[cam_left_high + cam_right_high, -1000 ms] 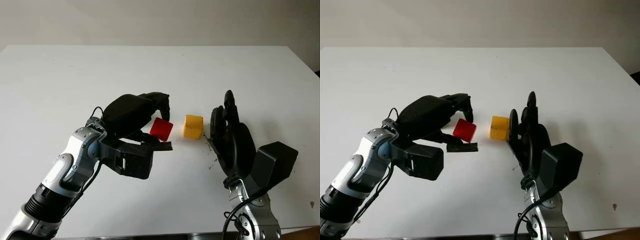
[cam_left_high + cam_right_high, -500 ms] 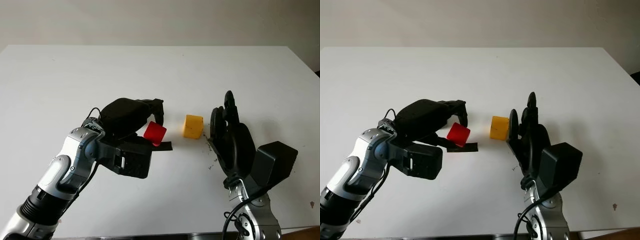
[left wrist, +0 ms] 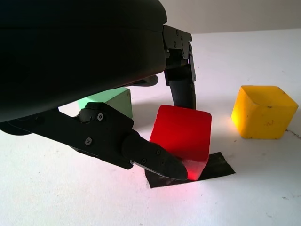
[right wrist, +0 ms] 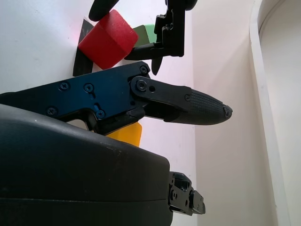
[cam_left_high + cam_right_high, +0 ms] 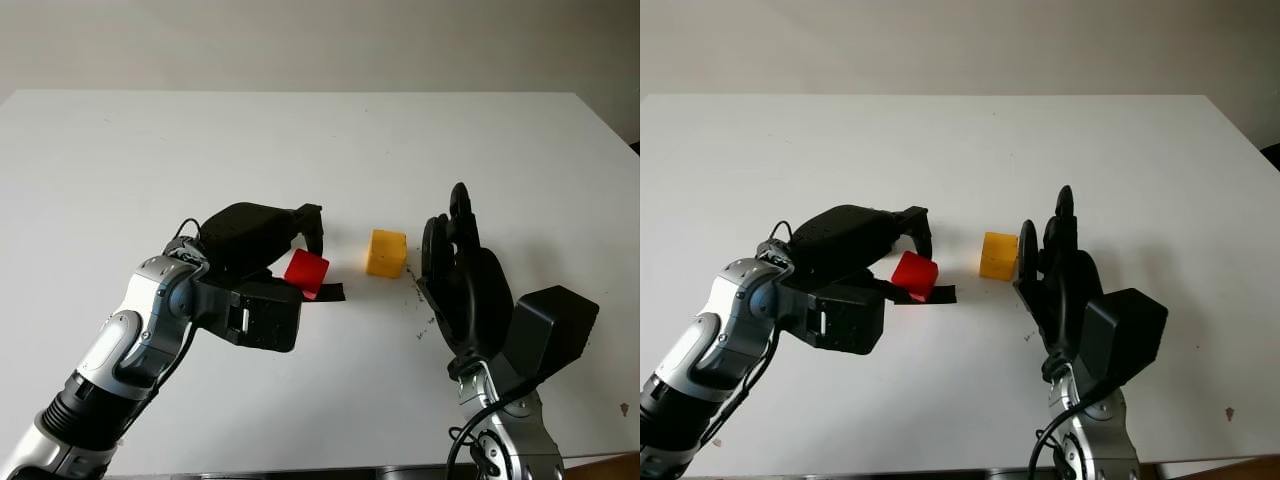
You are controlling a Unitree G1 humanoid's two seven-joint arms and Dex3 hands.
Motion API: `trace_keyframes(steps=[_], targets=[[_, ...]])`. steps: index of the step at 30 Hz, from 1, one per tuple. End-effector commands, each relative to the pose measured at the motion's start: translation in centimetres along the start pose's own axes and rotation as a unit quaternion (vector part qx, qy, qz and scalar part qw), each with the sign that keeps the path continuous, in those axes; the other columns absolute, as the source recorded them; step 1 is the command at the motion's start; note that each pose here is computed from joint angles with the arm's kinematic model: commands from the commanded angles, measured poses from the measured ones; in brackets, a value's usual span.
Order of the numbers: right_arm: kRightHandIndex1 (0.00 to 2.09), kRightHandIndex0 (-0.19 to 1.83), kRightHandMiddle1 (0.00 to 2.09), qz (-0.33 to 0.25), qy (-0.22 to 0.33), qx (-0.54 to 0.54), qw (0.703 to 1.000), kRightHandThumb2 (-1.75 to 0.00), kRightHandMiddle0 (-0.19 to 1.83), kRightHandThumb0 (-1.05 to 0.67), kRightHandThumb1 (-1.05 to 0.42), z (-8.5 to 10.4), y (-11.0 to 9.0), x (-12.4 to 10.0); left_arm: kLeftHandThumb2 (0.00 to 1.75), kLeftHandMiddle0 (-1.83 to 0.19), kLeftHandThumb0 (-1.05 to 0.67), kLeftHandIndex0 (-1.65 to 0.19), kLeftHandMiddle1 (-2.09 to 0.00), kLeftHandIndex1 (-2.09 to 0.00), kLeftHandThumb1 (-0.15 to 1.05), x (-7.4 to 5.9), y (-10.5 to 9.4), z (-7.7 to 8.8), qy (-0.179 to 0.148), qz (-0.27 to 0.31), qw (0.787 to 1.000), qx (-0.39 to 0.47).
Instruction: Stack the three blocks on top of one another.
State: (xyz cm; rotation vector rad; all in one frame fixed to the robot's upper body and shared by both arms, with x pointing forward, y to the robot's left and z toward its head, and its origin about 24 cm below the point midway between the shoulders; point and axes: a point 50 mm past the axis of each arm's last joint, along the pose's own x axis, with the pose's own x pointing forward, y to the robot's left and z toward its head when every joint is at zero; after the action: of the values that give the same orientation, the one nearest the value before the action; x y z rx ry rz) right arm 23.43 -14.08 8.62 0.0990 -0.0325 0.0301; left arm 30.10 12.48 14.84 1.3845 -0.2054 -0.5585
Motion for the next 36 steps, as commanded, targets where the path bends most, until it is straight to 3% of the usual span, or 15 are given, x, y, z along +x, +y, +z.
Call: trace_keyframes(steps=[1,3,6,10,17,24,27,31,36], targets=[[0.0,-0.19,0.0,0.001,-0.007,-0.001,1.0,-0.61,-0.19,-0.66,-1.05,0.4,0.0,-0.1,0.16,-0.21,-0.33,-0.22,-0.05,-1.67,1.05,0.2,-0.3,0.1,0.0,-0.013,1.0,-0.003],[0.0,-0.19,0.0,0.002,-0.008,-0.003,1.0,-0.62,-0.19,-0.66,-1.05,0.4,0.0,-0.1,0.15,-0.21,-0.33,-0.25,-0.05,-1.62,1.05,0.3,-0.5,0.0,0.001,-0.015,1.0,-0.001],[0.0,-0.19,0.0,0.002,-0.007,-0.002,1.0,-0.61,-0.19,-0.67,-1.05,0.4,-0.1,-0.1,0.13,-0.2,-0.36,-0.25,-0.05,-1.36,1.05,0.3,-0.7,-0.1,0.005,-0.011,1.0,0.005],[0.0,-0.19,0.0,0.0,-0.008,0.002,1.0,-0.6,-0.19,-0.66,-1.05,0.4,0.0,-0.1,0.08,-0.11,-0.49,-0.18,-0.02,-1.29,1.05,0.5,-1.1,-0.3,0.004,0.002,1.0,0.002],[0.0,-0.19,0.0,0.0,-0.008,0.001,1.0,-0.61,-0.19,-0.65,-1.05,0.4,0.0,-0.1,0.06,-0.07,-0.54,-0.14,-0.03,-1.28,1.05,0.5,-1.0,-0.1,-0.003,0.001,1.0,0.006],[0.0,-0.19,0.0,0.0,-0.01,0.005,1.0,-0.61,-0.19,-0.65,-1.05,0.4,0.0,0.0,0.05,-0.04,-0.56,-0.13,-0.05,-1.0,1.04,0.3,-0.8,0.0,-0.008,-0.001,1.0,0.009],[0.0,-0.19,0.0,0.002,-0.009,0.002,1.0,-0.61,-0.19,-0.66,-1.05,0.4,0.0,0.0,0.06,-0.02,-0.56,-0.15,-0.05,-0.77,1.05,0.2,-0.7,0.0,-0.01,-0.002,1.0,0.007],[0.0,-0.19,0.0,0.0,-0.008,0.003,1.0,-0.61,-0.19,-0.64,-1.05,0.4,-0.1,0.0,0.12,0.04,-0.63,-0.14,-0.05,-0.26,1.05,0.0,-0.4,0.1,-0.01,-0.003,1.0,0.015],[0.0,-0.19,0.0,0.001,-0.009,-0.002,1.0,-0.61,-0.19,-0.65,-1.05,0.5,-0.1,0.0,0.13,0.1,-0.68,-0.04,-0.04,-0.1,1.05,-0.3,0.3,0.0,-0.006,0.008,1.0,-0.004]])
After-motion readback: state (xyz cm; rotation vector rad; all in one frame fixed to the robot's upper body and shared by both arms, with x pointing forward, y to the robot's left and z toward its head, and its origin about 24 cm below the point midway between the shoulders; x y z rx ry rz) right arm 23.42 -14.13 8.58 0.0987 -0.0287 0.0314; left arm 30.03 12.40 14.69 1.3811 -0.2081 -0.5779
